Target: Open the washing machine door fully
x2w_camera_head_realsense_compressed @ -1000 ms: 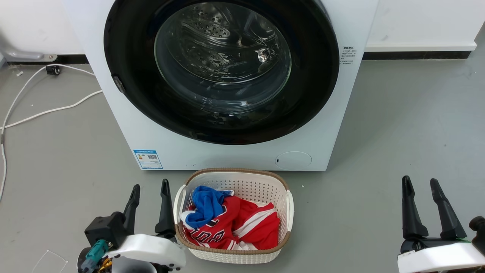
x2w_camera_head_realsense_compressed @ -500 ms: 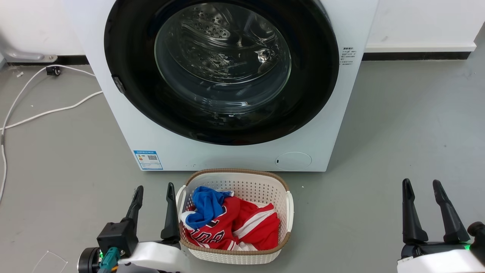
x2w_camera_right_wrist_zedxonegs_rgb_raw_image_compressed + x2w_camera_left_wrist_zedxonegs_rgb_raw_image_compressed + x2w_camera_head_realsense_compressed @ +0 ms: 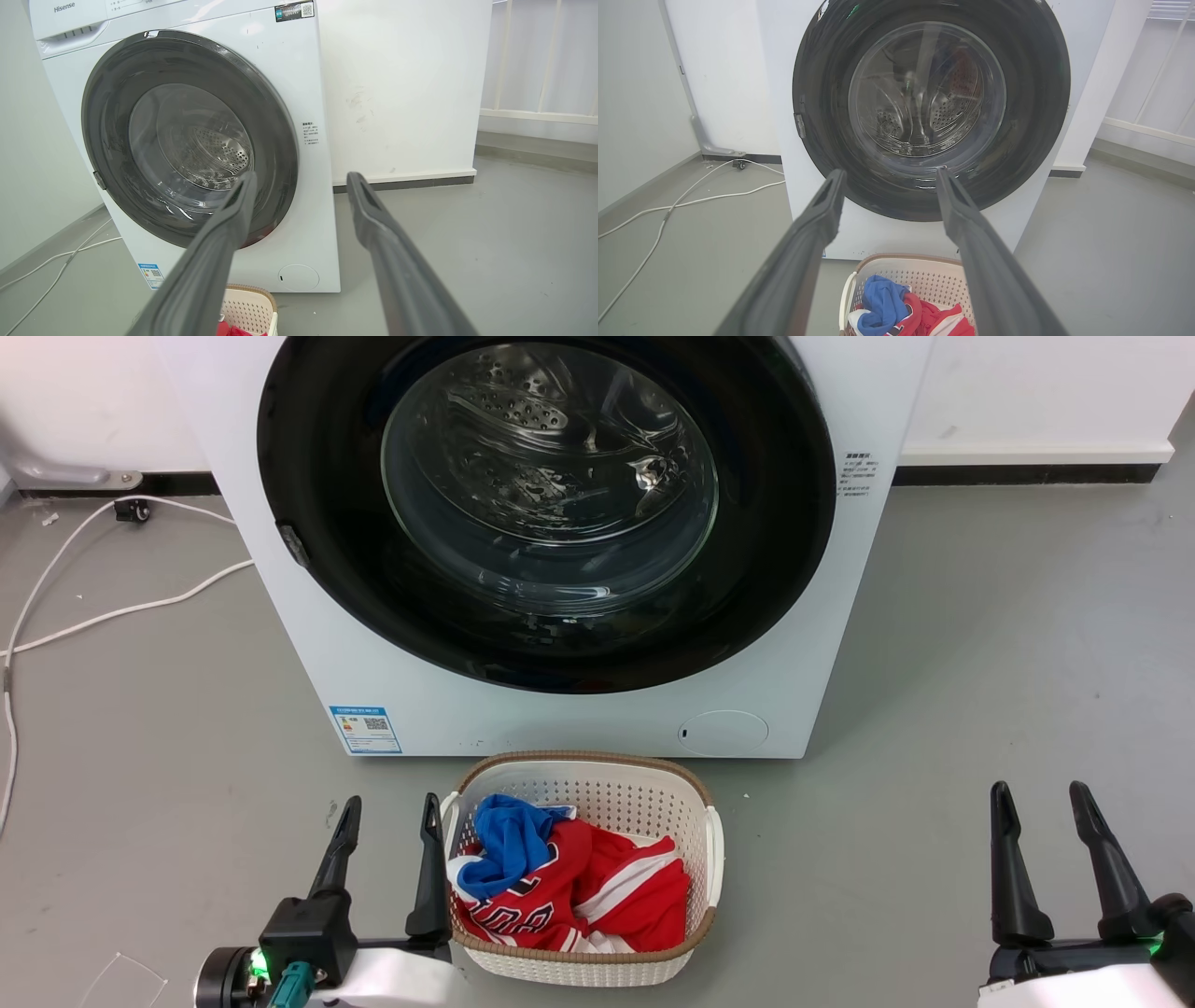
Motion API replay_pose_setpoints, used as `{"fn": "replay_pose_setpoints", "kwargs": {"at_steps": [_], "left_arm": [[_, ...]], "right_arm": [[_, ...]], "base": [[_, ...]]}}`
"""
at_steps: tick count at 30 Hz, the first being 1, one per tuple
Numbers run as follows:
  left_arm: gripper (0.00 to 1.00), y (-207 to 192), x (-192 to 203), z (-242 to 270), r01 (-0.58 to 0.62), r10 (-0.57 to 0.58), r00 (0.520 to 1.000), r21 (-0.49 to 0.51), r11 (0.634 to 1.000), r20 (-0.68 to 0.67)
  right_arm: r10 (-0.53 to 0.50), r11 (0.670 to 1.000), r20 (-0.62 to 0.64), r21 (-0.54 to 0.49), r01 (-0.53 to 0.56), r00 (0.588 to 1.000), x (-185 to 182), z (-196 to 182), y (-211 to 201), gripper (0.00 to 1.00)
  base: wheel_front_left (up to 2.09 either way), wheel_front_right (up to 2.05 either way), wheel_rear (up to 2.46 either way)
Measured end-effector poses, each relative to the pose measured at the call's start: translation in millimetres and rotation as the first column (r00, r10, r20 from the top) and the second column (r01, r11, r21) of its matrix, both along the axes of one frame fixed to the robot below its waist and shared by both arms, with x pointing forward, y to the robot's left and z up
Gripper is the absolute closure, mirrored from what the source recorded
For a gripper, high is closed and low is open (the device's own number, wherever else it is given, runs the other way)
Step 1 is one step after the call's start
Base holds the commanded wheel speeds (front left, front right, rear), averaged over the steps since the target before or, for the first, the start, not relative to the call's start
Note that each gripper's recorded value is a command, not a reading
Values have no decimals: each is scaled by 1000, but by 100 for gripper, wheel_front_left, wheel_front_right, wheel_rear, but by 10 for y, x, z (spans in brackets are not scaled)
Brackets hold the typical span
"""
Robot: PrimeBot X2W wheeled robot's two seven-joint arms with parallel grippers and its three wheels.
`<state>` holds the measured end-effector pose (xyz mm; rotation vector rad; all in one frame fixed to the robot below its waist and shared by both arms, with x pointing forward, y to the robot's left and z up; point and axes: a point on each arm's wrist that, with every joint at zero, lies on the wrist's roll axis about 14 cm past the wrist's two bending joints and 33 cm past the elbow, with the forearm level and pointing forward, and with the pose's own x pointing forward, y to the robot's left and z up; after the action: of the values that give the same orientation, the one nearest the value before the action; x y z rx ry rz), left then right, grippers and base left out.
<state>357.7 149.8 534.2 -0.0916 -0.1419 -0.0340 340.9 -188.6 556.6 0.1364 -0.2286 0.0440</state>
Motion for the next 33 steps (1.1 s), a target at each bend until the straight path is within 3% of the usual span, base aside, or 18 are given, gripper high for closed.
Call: {"fn": "replay_pose_setpoints", "kwargs": {"at_steps": [16,33], "left_arm": [[0,18,-40,-22,-8,6,1000,78,997,21],[0,58,-49,-130,-10,11,1000,76,997,-11]], "right_arm": [[-4,997,5,-80,4,1000,-61,-35,11,0],[-5,999,-17,-53,4,1000,-63,-106,1,0]], "base": [[0,0,0],[0,0,0]]}}
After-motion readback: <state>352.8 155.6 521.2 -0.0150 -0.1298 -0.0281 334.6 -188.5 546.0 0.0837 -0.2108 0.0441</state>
